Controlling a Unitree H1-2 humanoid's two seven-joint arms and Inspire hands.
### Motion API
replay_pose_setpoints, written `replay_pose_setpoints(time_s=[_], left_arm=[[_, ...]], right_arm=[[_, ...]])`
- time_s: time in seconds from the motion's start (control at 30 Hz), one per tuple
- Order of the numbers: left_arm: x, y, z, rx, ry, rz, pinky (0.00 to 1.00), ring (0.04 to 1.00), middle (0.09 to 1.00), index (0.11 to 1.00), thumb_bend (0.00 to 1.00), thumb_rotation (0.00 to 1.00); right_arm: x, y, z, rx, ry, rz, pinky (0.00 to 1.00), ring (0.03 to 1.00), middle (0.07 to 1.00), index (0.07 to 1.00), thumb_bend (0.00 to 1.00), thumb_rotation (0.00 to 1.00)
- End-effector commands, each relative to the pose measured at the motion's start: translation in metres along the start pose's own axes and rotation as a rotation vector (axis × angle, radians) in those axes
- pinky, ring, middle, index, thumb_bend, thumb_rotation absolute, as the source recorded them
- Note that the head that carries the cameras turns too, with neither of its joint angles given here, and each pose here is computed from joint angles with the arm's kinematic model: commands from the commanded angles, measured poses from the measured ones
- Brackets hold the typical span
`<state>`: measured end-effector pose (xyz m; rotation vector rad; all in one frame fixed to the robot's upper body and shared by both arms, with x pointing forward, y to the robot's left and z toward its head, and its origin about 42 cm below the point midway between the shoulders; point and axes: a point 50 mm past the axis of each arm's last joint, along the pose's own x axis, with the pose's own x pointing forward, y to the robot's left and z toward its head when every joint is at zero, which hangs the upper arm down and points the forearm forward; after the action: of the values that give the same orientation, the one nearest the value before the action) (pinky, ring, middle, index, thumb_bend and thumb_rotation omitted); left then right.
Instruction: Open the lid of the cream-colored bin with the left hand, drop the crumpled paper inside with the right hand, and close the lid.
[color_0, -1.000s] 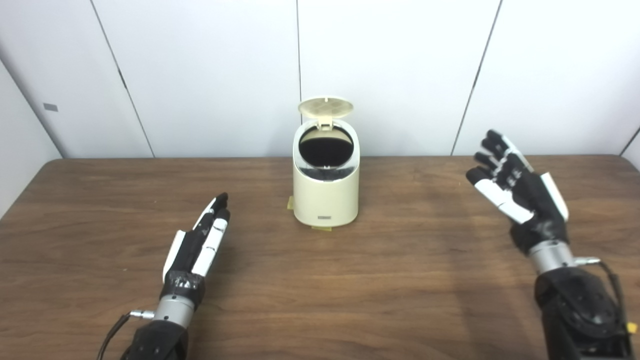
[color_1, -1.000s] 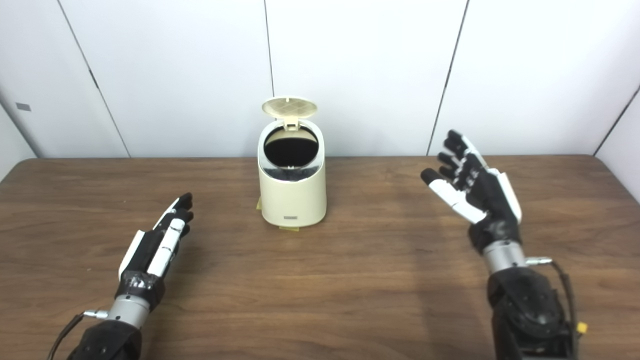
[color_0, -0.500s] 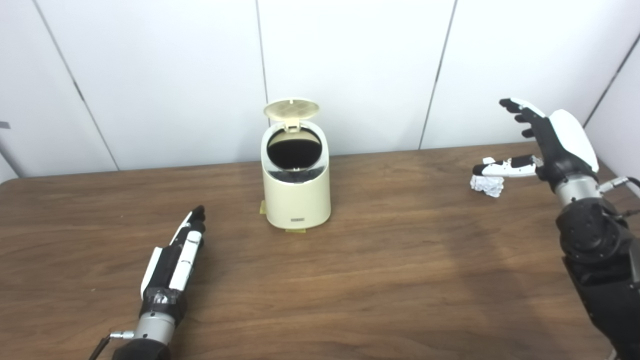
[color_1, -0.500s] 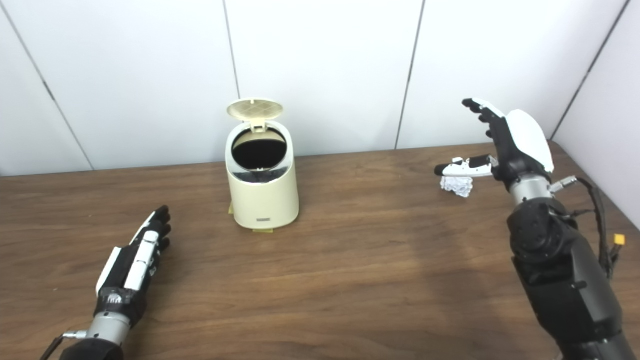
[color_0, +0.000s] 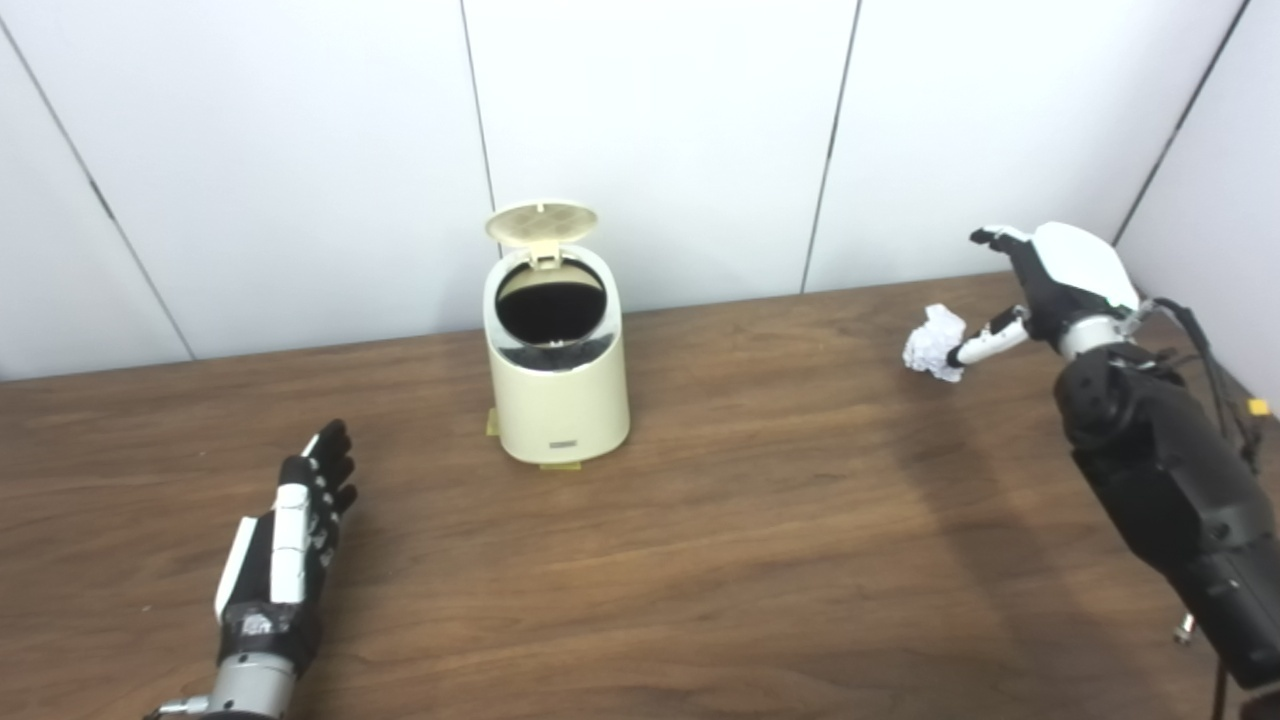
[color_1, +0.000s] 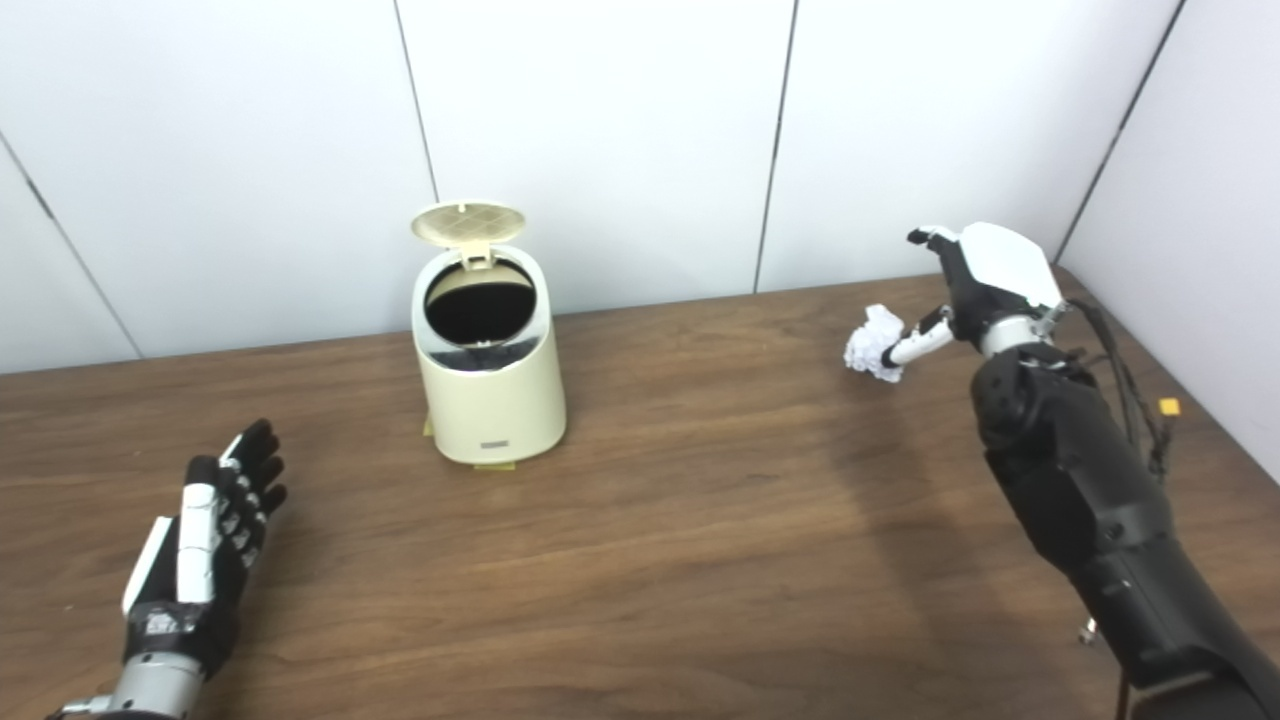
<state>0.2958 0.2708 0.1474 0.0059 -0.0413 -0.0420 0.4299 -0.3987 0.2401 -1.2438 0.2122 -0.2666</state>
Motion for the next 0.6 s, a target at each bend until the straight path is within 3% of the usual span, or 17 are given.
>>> replay_pose_setpoints(time_s=[0.0, 0.17, 0.3, 0.4, 0.57], left_arm=[[0.006, 0.002, 0.022, -0.003, -0.079, -0.014, 1.0, 0.99, 0.971, 0.983, 0.71, 1.0], [0.006, 0.007, 0.026, 0.003, -0.077, -0.013, 1.0, 0.989, 0.977, 0.981, 0.65, 1.0], [0.007, 0.009, 0.029, 0.014, -0.073, -0.021, 1.0, 0.984, 0.977, 0.979, 0.65, 1.0], [0.007, 0.01, 0.029, 0.027, -0.071, -0.029, 1.0, 0.985, 0.975, 0.982, 0.64, 0.99], [0.008, 0.011, 0.032, 0.03, -0.072, -0.025, 1.0, 0.987, 0.978, 0.987, 0.62, 0.97]], right_arm=[[0.014, -0.03, 0.009, 0.014, -0.011, -0.06, 0.67, 0.813, 0.853, 0.841, 0.97, 0.09], [0.024, -0.016, 0.003, 0.002, 0.023, -0.038, 0.76, 0.814, 0.84, 0.83, 1.0, 0.1], [0.026, -0.006, -0.001, 0.012, 0.02, -0.015, 0.65, 0.775, 0.829, 0.823, 0.98, 0.07], [0.027, 0.0, -0.002, 0.019, 0.013, -0.007, 0.62, 0.752, 0.802, 0.817, 0.97, 0.07], [0.027, 0.006, 0.006, 0.019, 0.011, 0.01, 0.69, 0.814, 0.854, 0.831, 0.97, 0.08]])
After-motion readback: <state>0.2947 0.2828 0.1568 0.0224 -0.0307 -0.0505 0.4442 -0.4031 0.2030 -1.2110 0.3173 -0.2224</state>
